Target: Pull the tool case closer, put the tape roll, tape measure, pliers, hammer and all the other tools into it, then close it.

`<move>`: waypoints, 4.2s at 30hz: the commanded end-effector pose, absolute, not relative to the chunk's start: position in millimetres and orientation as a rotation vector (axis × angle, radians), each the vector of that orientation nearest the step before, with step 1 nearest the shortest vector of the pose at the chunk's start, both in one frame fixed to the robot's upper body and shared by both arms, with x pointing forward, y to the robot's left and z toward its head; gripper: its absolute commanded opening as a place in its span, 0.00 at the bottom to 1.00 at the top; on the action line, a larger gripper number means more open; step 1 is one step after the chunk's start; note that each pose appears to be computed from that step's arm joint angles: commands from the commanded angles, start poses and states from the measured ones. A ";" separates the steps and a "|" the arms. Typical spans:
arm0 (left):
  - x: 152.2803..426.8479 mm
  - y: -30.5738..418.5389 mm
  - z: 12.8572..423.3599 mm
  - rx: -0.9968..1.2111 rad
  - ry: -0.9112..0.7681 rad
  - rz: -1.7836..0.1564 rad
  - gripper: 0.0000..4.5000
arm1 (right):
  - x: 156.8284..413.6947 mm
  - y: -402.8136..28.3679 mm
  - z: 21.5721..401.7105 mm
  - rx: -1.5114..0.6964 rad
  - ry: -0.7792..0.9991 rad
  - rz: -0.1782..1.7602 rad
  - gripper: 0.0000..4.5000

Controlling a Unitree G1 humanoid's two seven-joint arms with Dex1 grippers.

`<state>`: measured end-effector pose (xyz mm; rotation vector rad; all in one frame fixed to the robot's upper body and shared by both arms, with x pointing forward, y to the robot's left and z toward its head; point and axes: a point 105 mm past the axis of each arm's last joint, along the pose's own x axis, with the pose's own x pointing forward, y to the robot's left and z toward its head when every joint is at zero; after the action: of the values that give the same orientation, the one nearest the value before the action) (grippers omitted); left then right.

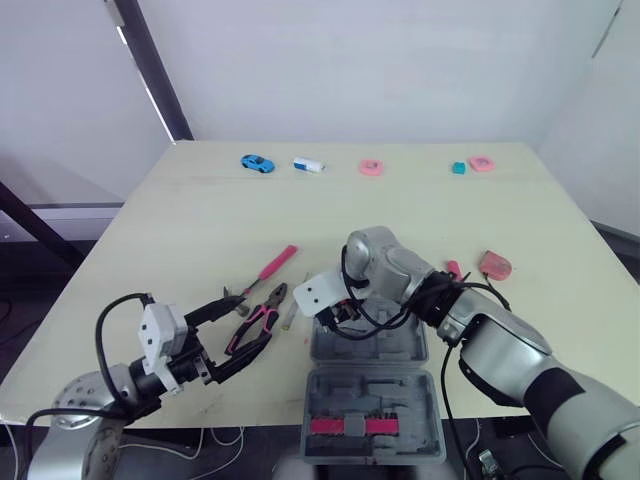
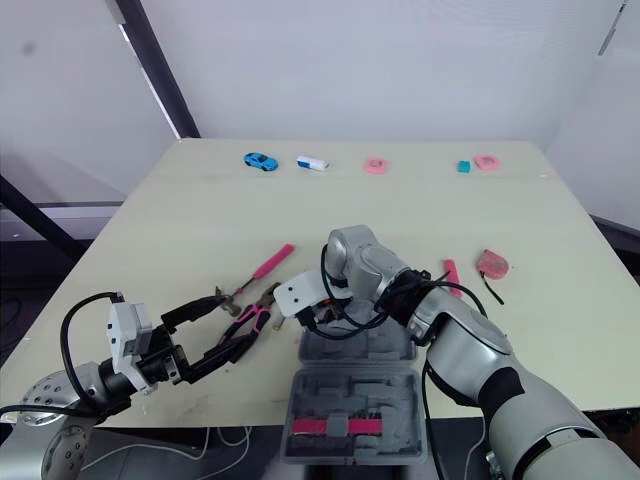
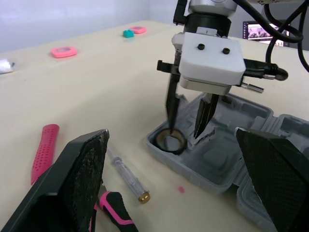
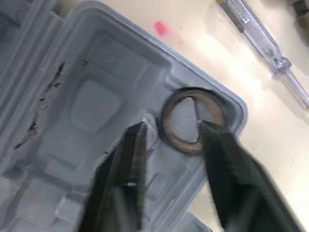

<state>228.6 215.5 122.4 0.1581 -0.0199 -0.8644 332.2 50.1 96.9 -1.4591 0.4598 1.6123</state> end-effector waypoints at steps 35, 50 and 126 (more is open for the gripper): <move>246.6 220.4 129.2 0.181 -0.018 -0.964 1.00 | 338.5 25.6 58.9 -0.387 0.289 1.312 0.36; 248.6 224.6 131.3 0.149 -0.046 -0.932 1.00 | 334.3 19.2 127.1 -0.236 0.041 1.267 0.36; 271.6 144.1 199.6 0.242 -0.127 -1.335 1.00 | 381.8 -258.4 43.2 0.079 0.293 -0.219 0.99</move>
<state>277.4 150.3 188.0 0.2138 -0.0836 -1.3019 378.1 -252.9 37.9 0.0756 0.3179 -0.1681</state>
